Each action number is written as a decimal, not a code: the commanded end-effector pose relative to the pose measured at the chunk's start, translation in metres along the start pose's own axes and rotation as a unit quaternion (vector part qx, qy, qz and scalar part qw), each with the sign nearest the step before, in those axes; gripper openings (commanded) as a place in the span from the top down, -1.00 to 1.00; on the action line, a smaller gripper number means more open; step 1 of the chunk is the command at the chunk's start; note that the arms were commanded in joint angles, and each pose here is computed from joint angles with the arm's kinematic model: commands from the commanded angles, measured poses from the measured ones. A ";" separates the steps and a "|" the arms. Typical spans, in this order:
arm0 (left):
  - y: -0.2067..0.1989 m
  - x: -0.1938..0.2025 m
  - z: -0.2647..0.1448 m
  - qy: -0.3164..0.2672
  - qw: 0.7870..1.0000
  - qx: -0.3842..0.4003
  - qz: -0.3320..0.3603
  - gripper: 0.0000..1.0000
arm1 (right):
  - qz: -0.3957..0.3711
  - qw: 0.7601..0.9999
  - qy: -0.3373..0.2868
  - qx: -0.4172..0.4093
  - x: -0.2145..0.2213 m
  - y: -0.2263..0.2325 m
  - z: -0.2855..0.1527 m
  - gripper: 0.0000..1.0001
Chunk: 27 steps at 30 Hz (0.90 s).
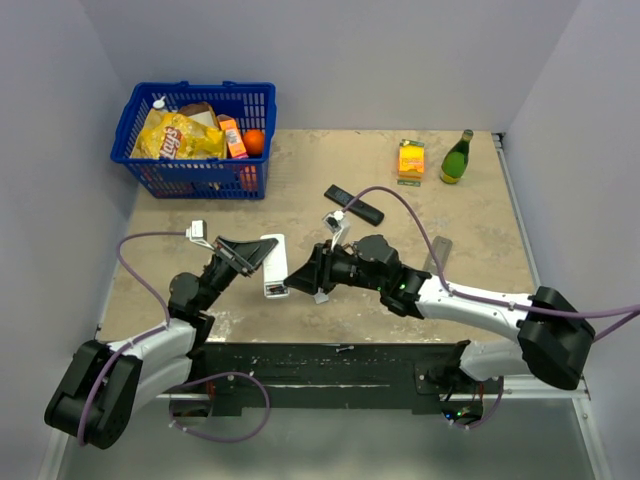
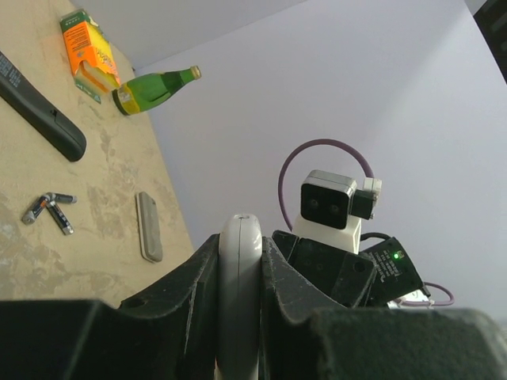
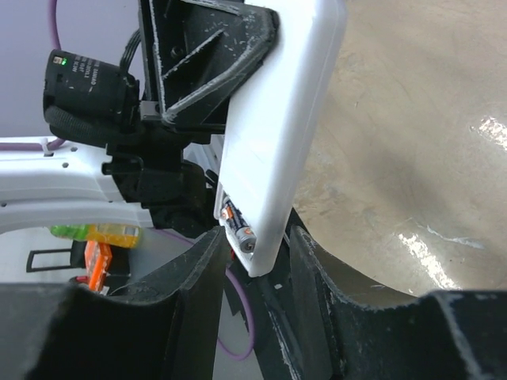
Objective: Load the batteries into the remote control
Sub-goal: Load the battery into the remote control.
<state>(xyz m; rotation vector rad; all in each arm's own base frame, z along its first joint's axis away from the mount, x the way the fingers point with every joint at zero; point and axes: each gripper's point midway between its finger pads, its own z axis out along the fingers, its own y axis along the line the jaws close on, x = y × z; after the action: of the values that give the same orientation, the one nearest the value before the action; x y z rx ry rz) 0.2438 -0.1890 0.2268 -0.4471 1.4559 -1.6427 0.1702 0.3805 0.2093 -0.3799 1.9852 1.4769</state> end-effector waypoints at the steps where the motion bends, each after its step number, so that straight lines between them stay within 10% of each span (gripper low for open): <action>1: -0.036 -0.006 0.005 -0.005 0.998 0.063 0.014 1.00 | 0.002 1.000 -0.002 -0.014 0.000 0.001 0.001 0.19; 14: -0.045 -0.007 0.003 -0.009 0.997 0.078 0.011 1.00 | 0.007 0.999 0.009 -0.043 0.007 0.004 0.003 0.67; 27: -0.052 -0.008 0.001 -0.016 0.996 0.091 0.009 1.00 | 0.002 0.999 0.010 -0.044 0.005 0.004 0.009 0.68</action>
<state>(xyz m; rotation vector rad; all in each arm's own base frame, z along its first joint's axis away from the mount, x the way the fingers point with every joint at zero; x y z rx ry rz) 0.2417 -0.1875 0.2353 -0.4374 1.4235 -1.6545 0.1662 0.3872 0.2031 -0.4082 1.9595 1.5765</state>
